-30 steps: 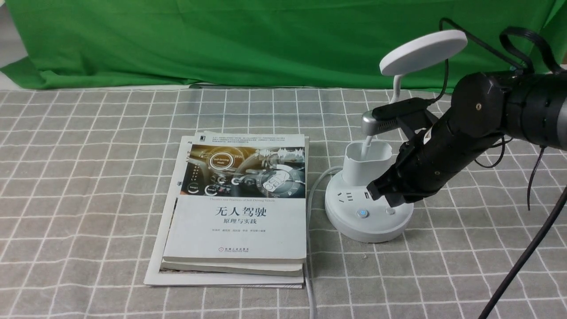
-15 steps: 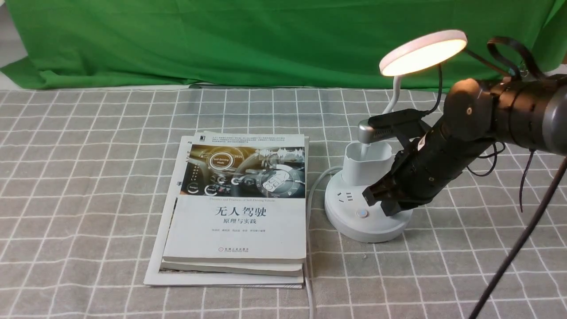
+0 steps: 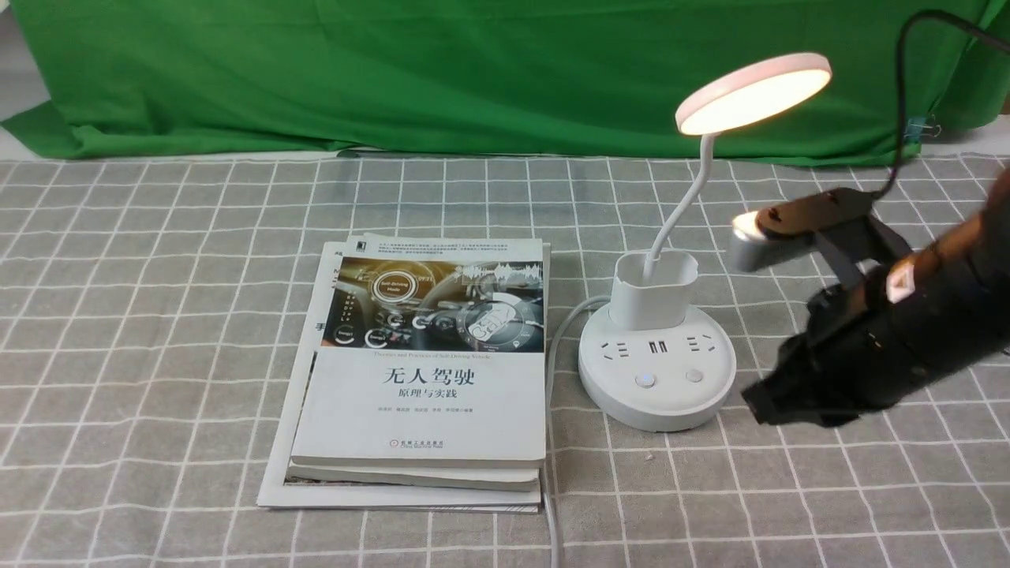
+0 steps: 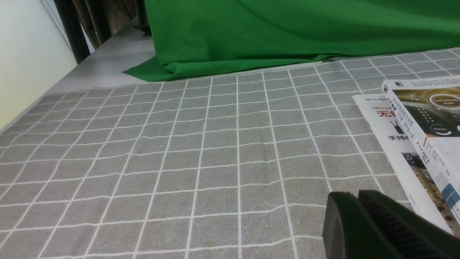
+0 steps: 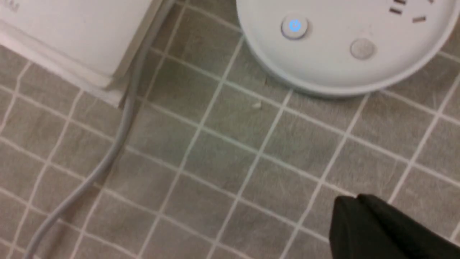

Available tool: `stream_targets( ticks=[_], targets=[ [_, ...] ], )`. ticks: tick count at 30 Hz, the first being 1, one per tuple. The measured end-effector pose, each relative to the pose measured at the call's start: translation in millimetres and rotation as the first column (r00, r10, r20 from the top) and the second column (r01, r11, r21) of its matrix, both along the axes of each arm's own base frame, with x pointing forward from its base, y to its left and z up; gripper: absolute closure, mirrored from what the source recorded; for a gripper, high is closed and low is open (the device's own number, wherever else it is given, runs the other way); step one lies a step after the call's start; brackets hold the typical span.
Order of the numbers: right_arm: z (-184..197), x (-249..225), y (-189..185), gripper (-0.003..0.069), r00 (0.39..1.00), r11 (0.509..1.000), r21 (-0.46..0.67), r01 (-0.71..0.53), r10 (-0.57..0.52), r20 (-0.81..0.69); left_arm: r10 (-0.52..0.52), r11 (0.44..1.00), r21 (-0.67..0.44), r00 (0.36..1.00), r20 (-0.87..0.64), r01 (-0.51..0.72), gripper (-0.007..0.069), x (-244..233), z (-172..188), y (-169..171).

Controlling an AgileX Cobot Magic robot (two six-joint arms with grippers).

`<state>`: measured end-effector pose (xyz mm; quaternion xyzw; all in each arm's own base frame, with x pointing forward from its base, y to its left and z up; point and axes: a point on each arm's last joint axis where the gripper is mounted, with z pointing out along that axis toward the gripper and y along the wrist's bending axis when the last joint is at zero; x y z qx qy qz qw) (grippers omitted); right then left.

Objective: Turn on the desk lamp on the grey coffee tablecloth with your hand.

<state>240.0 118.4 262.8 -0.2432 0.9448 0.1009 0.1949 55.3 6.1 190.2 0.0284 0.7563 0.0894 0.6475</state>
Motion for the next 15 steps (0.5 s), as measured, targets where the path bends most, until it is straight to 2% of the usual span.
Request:
stream_targets(
  ticks=[8, 15],
  targets=[
    [14.3, -73.6, -32.1, 0.062, 0.995, 0.996, 0.07, 0.048, -0.054, 0.084, 0.0, 1.0, 0.0, 1.0, 0.0, 0.0, 0.0606, 0.0, 0.0, 0.0],
    [41.8, -97.9, -43.2, 0.0601, 0.966, 0.987, 0.155, 0.04, -0.077, 0.245, 0.0, 1.0, -0.001, 1.0, 0.0, 0.0, 0.0606, 0.0, 0.0, 0.0]
  ],
)
